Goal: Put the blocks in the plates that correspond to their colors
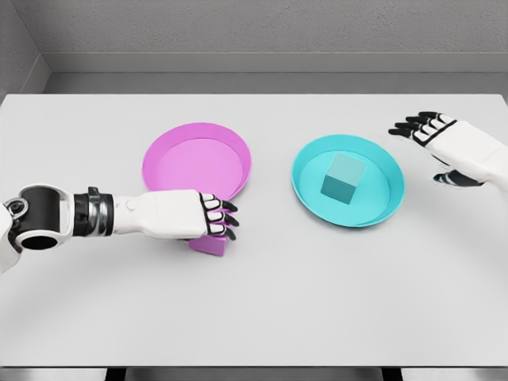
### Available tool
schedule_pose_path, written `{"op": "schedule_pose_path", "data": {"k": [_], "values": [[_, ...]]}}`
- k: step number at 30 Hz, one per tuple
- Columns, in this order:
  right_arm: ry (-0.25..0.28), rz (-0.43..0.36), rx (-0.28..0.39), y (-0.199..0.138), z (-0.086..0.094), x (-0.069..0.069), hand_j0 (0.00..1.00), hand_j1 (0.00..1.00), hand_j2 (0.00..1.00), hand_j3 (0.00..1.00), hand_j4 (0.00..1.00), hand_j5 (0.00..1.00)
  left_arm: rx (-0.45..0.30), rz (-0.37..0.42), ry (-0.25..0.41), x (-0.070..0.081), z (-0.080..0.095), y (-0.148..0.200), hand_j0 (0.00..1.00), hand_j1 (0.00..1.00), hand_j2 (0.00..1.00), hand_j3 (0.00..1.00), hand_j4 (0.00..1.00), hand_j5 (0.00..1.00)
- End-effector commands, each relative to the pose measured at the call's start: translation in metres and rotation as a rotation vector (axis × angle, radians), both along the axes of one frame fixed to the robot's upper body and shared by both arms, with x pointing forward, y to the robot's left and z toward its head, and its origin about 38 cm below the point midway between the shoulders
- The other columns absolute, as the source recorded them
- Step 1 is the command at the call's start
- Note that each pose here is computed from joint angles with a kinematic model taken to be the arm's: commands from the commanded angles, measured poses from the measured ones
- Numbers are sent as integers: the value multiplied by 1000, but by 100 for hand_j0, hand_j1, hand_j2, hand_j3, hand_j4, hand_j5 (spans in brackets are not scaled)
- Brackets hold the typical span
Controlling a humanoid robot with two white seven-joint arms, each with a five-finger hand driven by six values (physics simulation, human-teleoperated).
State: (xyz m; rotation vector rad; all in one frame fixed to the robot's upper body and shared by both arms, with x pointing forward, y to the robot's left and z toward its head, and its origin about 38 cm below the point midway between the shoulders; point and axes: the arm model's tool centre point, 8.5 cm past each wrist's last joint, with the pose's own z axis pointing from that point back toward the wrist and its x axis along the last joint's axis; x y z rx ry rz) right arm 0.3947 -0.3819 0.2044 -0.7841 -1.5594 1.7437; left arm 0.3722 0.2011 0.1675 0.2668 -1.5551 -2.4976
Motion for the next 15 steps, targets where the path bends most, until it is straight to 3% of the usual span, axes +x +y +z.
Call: {"op": "schedule_pose_path", "data": {"k": [1, 6, 15], "values": [[-74, -50, 66, -16, 23, 1, 100, 100, 100, 100, 100, 100, -19, -1, 14, -1, 3, -2, 58, 58, 58, 58, 58, 58], [-57, -55, 74, -18, 17, -1, 100, 100, 100, 100, 100, 100, -46, -27, 3, -4, 15, -9, 58, 58, 58, 58, 58, 58], [-57, -50, 74, -16, 17, -1, 100, 100, 100, 100, 100, 100, -64, -10, -33, 5, 33, -4, 58, 58, 58, 58, 58, 58]]}}
